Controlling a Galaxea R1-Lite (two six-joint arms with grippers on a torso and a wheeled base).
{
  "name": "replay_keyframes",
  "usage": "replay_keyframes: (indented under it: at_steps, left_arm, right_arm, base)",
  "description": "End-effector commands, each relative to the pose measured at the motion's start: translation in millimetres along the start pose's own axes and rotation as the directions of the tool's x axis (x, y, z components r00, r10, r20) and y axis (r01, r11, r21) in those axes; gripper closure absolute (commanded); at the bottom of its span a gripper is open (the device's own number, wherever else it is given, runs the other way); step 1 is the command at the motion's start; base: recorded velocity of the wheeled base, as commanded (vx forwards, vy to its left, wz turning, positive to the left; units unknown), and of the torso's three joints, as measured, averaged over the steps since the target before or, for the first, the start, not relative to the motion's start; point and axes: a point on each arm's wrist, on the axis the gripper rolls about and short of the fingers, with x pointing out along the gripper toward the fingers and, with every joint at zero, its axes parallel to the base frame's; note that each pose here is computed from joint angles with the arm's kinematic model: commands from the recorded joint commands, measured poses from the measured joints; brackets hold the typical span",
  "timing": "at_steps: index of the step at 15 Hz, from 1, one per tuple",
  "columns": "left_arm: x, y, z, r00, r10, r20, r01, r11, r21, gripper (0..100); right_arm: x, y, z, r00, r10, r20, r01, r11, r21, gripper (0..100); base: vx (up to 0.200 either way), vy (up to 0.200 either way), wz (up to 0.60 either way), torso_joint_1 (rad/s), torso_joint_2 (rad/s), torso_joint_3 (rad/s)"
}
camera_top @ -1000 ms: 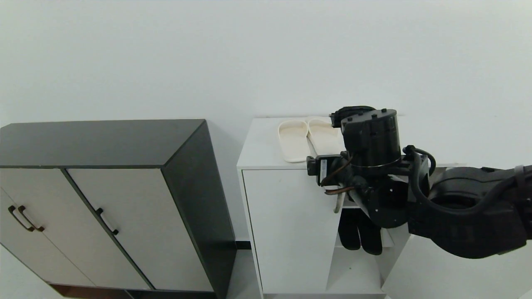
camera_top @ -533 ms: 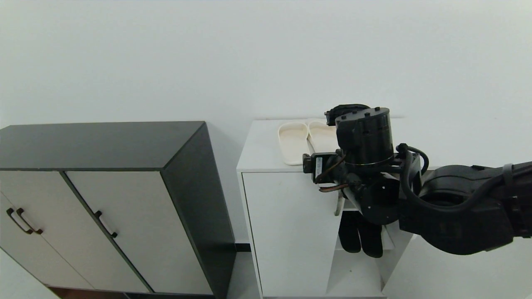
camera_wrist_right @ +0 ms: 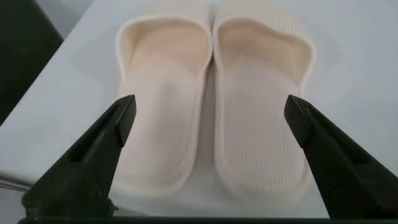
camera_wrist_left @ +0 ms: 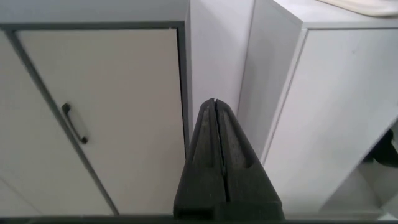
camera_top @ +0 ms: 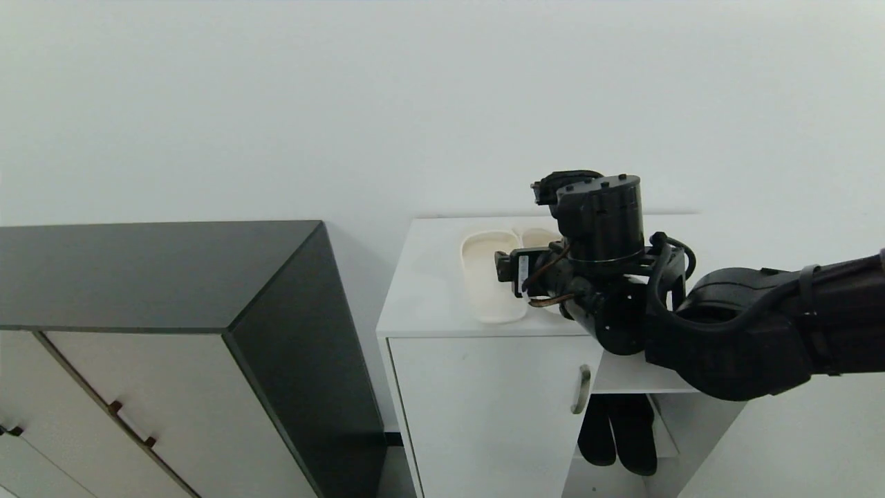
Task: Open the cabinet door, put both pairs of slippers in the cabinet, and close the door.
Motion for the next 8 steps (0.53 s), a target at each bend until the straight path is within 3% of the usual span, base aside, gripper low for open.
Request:
replay_keyframes:
  at_steps: [1,8]
  left_arm:
    - [0.1,0.0,0.0,1.0,0.001,-0.001,-0.001,1.0,-0.001,100]
    - [0.1,0.0,0.0,1.0,0.0,-0.001,0.0,1.0,-0.001,100]
  right_arm:
    - [18.4,-1.7,-4.1,1.0,-0.021,-0.005,0.021,1.0,-0.013,0]
    - [53.5,-1.9,-7.4,1.0,-0.023,-0.004,0.023,0.999,-0.03,0]
  base:
    - [0.0,0.0,0.0,0.0,0.0,0.0]
    - [0.0,0.0,0.0,0.0,0.0,0.0]
